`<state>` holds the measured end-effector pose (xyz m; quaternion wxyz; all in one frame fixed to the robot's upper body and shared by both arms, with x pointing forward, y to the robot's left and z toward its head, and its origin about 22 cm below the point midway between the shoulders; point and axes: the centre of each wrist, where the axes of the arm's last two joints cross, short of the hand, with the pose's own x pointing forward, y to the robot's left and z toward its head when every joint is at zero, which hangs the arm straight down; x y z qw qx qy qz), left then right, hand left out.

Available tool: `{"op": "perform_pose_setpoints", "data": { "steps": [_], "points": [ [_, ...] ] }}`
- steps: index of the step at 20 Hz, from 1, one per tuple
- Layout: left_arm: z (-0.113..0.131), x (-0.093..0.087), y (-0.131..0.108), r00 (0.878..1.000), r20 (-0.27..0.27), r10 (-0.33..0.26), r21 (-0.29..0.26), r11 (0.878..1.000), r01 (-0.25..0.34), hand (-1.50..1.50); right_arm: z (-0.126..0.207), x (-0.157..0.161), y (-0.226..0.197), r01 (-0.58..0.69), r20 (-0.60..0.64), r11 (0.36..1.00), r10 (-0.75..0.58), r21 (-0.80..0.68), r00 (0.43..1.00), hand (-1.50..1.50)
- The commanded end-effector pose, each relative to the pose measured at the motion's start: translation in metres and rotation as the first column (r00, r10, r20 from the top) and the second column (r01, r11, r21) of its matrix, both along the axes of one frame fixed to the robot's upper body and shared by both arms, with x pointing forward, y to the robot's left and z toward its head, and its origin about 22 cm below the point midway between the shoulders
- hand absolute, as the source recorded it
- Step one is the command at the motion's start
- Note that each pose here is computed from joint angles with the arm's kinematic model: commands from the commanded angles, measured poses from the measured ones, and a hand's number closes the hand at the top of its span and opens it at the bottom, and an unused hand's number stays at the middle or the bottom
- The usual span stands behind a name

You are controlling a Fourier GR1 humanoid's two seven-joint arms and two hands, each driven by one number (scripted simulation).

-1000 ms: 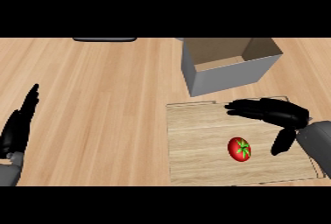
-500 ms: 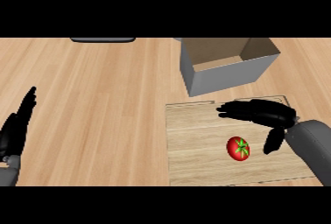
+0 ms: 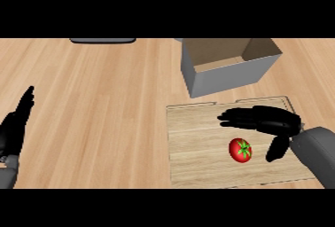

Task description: Pick the tomato from the tray and place it in the cardboard box

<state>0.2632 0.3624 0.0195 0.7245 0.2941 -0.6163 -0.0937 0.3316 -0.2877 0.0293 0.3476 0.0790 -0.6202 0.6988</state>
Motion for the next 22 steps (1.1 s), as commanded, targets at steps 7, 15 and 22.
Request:
{"op": "perform_pose_setpoints", "data": {
  "steps": [7,15,22],
  "points": [
    [-0.014,-0.004,-0.015,1.0,0.01,0.003,0.006,1.0,-0.003,0.0,0.021,-0.024,0.022,-0.094,-0.063,0.995,0.093,-0.015,0.994,-1.5],
    [-0.001,-0.014,-0.006,1.0,-0.009,-0.025,-0.015,1.0,0.025,0.0,-0.019,-0.049,0.039,-0.039,-0.049,0.993,0.034,-0.11,0.998,-1.5],
    [-0.017,-0.009,-0.007,1.0,0.006,0.016,0.008,1.0,-0.016,0.0,-0.018,-0.026,0.024,0.057,0.118,0.998,-0.06,0.03,0.991,1.5]
  ]
}}
